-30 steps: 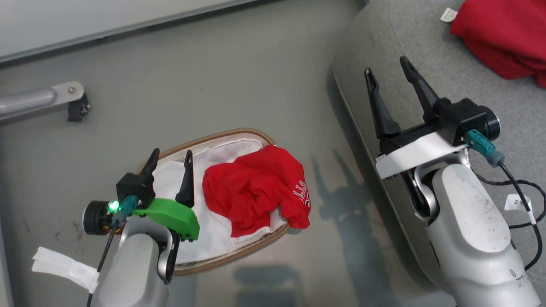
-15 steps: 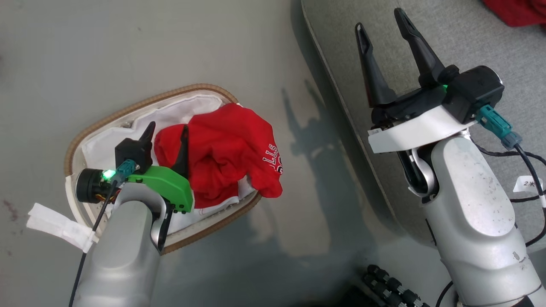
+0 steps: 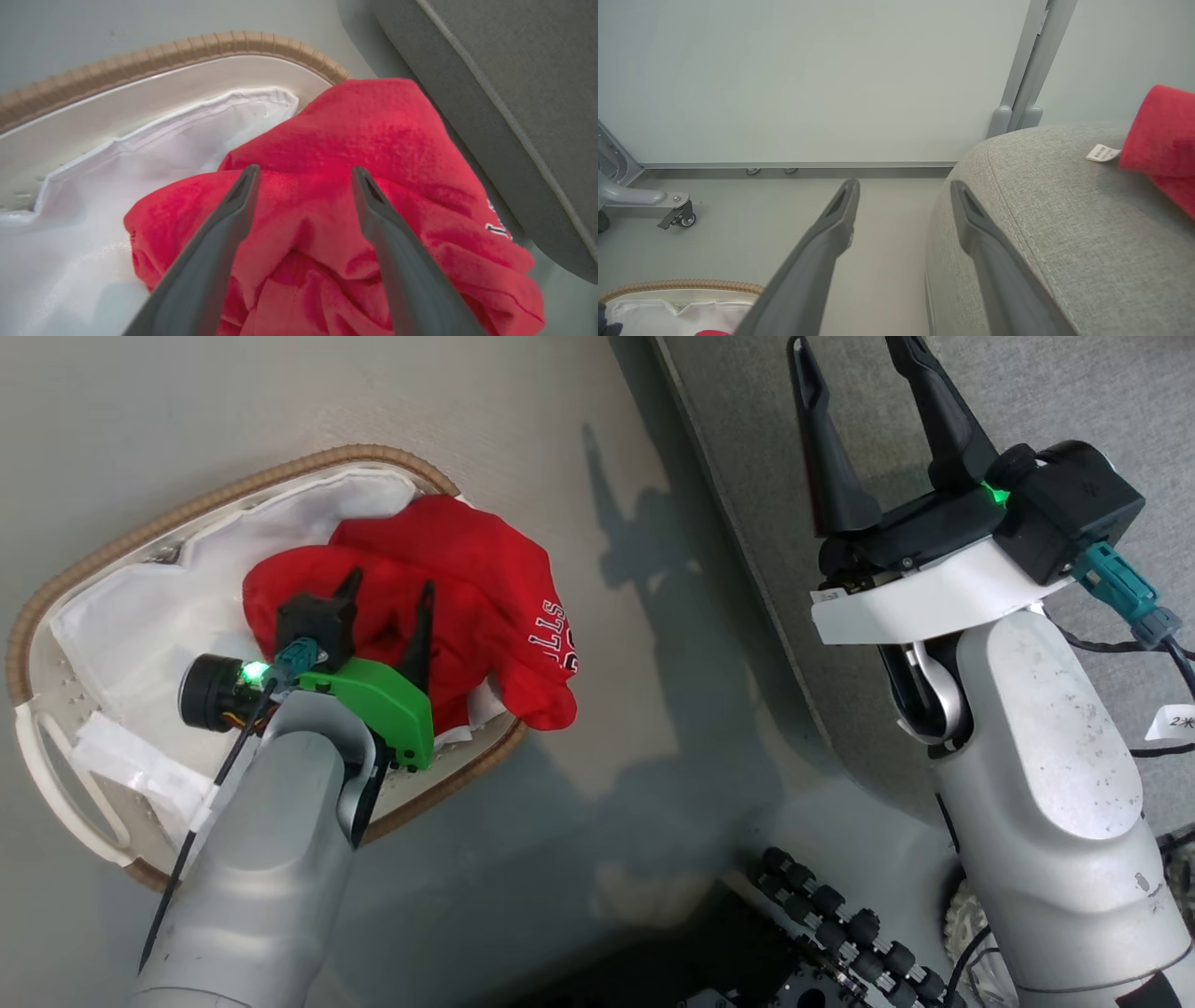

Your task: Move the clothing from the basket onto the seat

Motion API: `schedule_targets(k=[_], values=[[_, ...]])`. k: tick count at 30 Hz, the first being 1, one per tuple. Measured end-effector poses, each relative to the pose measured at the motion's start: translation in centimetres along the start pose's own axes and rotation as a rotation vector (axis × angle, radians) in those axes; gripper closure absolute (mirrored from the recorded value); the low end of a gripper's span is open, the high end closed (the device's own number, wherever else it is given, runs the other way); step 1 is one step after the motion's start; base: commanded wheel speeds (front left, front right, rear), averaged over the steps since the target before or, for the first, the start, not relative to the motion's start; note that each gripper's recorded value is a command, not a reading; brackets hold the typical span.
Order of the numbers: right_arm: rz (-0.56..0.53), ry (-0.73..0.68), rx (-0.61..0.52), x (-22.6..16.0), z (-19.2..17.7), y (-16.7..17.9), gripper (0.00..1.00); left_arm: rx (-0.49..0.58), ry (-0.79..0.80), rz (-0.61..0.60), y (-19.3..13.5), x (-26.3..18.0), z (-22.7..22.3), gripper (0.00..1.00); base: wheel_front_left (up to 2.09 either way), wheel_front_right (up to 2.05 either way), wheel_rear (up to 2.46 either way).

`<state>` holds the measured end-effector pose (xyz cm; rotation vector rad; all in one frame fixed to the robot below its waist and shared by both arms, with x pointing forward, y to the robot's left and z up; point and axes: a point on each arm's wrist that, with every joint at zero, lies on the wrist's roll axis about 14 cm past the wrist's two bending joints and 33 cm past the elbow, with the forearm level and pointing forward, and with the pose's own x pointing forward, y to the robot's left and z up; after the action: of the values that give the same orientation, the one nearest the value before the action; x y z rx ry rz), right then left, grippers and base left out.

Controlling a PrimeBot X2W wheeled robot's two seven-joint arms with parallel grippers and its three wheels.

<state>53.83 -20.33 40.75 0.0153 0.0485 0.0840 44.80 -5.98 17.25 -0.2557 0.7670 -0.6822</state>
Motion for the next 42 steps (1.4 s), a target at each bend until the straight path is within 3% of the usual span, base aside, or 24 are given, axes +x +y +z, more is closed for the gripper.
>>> schedule_targets(k=[15,16,17,18,25,42], values=[[-0.002,0.042,-0.021,0.2,-2.1,-0.5,0.00,0.019,0.211,-0.025,0.9,1.0,-6.3,0.00,0.00,0.00,0.00],[-0.002,0.044,-0.021,0.2,-2.2,-0.5,0.00,0.021,0.224,-0.022,1.0,0.9,-6.7,0.35,0.00,0.00,0.00],[-0.001,0.045,-0.020,0.2,-2.3,-0.5,0.00,0.024,0.238,-0.021,1.1,0.8,-7.0,0.55,0.00,0.00,0.00],[0.000,0.046,-0.019,0.3,-2.4,-0.4,0.00,0.028,0.249,-0.020,1.2,0.7,-7.2,1.00,0.00,0.00,0.00],[0.006,0.036,-0.022,0.5,-2.0,-0.2,0.00,0.020,0.258,-0.008,1.2,0.4,-7.0,1.00,0.00,0.00,0.00],[0.014,-0.016,-0.025,-1.1,2.2,0.9,0.00,-0.030,0.077,0.032,-1.0,-3.3,-0.3,1.00,0.00,0.00,0.00]])
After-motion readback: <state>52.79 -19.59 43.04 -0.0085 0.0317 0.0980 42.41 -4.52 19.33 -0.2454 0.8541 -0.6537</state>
